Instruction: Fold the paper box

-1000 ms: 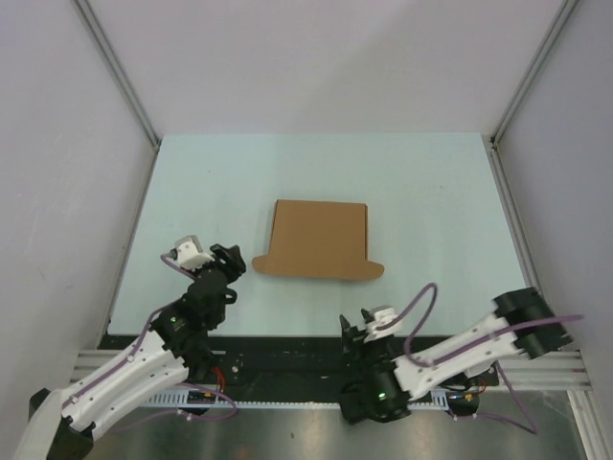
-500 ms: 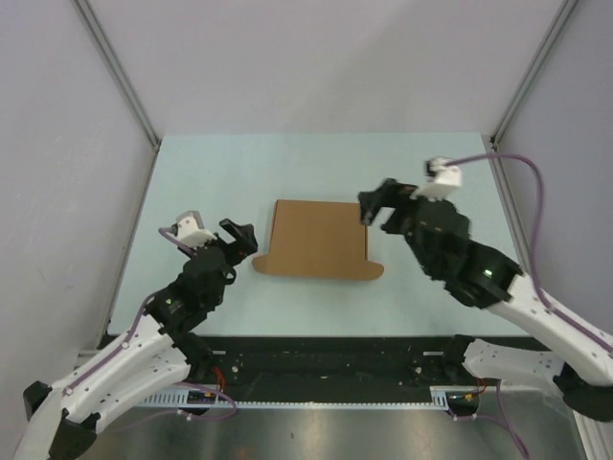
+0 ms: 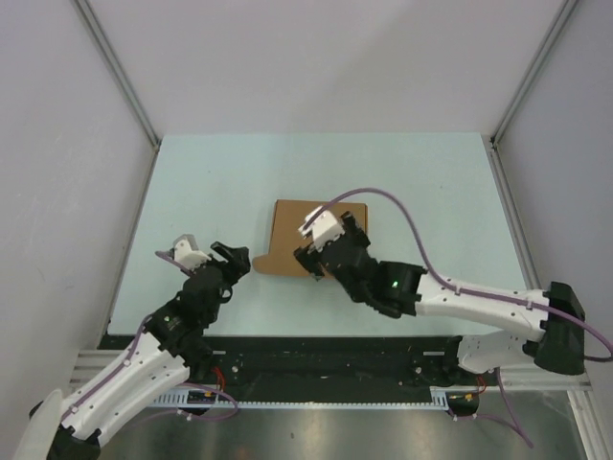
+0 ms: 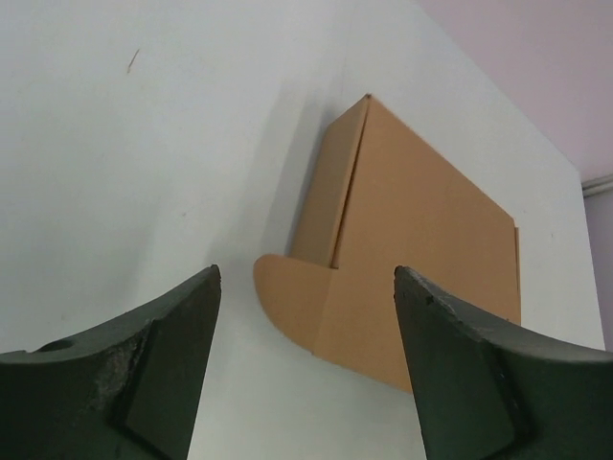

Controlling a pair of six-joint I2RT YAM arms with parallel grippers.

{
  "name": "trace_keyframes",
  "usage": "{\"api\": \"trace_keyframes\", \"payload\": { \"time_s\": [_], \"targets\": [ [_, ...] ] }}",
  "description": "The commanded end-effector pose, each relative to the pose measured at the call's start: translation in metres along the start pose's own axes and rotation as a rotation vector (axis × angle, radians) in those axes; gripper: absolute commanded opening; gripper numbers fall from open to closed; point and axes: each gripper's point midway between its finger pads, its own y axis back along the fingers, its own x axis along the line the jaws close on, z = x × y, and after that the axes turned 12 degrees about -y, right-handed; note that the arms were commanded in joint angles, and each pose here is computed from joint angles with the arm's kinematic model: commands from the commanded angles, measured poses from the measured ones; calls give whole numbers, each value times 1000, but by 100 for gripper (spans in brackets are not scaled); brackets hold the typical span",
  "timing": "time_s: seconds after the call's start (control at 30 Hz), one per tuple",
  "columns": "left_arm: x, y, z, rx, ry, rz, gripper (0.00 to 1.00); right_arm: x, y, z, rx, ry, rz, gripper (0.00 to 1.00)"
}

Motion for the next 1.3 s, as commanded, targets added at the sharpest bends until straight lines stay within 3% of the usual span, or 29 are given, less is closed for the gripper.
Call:
{"api": "trace_keyframes", "payload": {
  "time_s": [0.0, 0.27, 0.5, 0.57, 0.67, 0.77, 0.87, 1.0, 1.03, 1.07, 1.27],
  "targets": [
    [17, -2, -17, 33, 150, 85, 79, 2, 5, -22, -23, 299, -115, 91],
    [38, -4, -49, 92, 245, 173, 76, 45, -4, -79, 25, 491, 5, 83],
    [36, -11, -55, 93, 266, 177, 75, 59, -7, -95, 10, 483, 59, 77],
    [40, -15, -56, 79, 270, 198, 74, 54, -6, -89, -8, 418, 42, 76],
    [43, -25, -59, 75, 289, 227, 72, 16, -9, -53, -66, 155, -54, 74],
    [48, -38, -68, 102, 313, 252, 70, -62, -18, -29, -90, -193, -225, 63],
    [52, -51, -78, 135, 332, 273, 66, -119, -25, -44, -26, -384, -326, 58],
    [38, -67, -81, 146, 334, 230, 64, -138, -44, -78, 102, -568, -286, 73],
    [39, -69, -87, 163, 332, 234, 63, -139, -46, -83, 110, -593, -275, 74],
    [29, -73, -92, 188, 343, 194, 59, -144, -58, -100, 153, -730, -238, 74],
    [15, -80, -103, 236, 330, 137, 53, -143, -75, -124, 218, -901, -157, 72]
  ]
}}
